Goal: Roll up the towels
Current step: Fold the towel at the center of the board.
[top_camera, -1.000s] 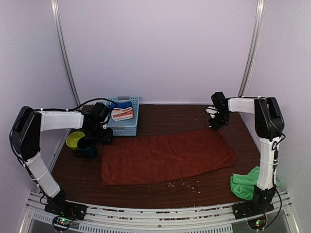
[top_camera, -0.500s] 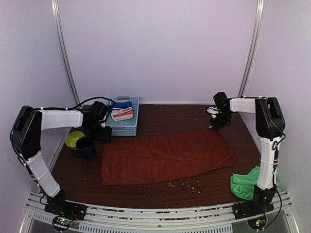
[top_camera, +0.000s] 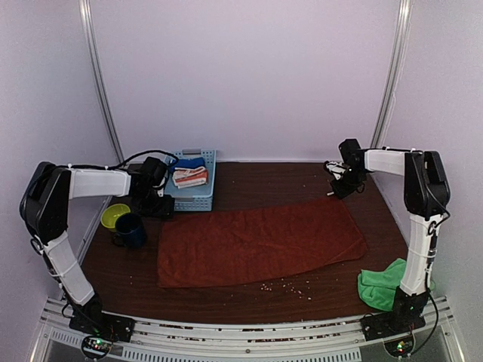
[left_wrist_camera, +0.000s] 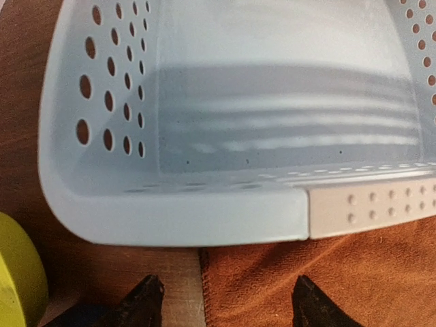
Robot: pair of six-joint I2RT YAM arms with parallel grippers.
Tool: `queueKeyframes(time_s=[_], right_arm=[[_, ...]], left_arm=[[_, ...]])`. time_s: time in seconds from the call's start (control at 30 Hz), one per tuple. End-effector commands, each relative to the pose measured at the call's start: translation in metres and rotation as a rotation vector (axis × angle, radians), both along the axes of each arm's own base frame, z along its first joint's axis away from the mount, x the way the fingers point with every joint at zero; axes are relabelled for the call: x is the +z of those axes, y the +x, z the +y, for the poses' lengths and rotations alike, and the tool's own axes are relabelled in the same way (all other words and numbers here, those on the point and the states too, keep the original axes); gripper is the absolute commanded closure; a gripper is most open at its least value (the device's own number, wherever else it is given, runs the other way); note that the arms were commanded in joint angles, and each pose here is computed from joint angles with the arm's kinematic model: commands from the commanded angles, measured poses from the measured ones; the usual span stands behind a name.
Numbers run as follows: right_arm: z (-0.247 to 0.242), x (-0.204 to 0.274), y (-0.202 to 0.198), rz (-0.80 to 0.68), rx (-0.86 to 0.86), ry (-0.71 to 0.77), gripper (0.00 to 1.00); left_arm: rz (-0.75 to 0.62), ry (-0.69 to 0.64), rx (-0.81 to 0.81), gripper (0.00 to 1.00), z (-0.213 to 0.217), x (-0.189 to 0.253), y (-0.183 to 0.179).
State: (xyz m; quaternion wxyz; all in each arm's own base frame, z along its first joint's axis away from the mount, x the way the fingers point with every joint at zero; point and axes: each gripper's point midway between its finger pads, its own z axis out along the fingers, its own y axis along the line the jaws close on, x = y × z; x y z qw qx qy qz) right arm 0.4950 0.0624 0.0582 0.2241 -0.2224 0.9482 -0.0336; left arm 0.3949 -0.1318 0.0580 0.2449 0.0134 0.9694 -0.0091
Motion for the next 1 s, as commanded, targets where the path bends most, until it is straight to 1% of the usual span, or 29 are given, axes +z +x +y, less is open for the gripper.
queueKeyframes(time_s=[0.0,0.23,0.33,0.43,0.5,0.77,0.9,0.97], right_arm=[[0.009,0.010,0.000,-0.022,0.016,0.045,1.00],[0.009,0.002,-0.001,-0.005,0.017,0.039,1.00],[0.010,0.002,-0.001,-0.003,0.020,0.045,1.00],[0.010,0.004,-0.001,-0.005,0.021,0.047,1.00],[0.010,0.005,-0.001,-0.006,0.021,0.048,1.00],[0.012,0.008,-0.002,-0.007,0.025,0.061,1.00],[0.013,0.008,0.000,-0.007,0.026,0.063,1.00],[0.013,0.007,0.000,-0.003,0.025,0.065,1.00]], left_arm=[[-0.017,-0.031,-0.016,0.35,-0.006,-0.001,0.011],[-0.071,-0.047,0.006,0.38,-0.005,0.007,0.023],[-0.063,-0.038,0.010,0.46,-0.004,0.002,0.029],[-0.062,-0.022,0.022,0.50,-0.002,0.000,0.033],[-0.065,-0.013,0.026,0.51,-0.001,-0.001,0.035],[-0.039,-0.016,0.024,0.49,0.001,-0.016,0.023],[-0.026,-0.015,0.013,0.53,0.001,-0.027,0.019],[-0.026,-0.017,0.002,0.59,-0.001,-0.030,0.020]])
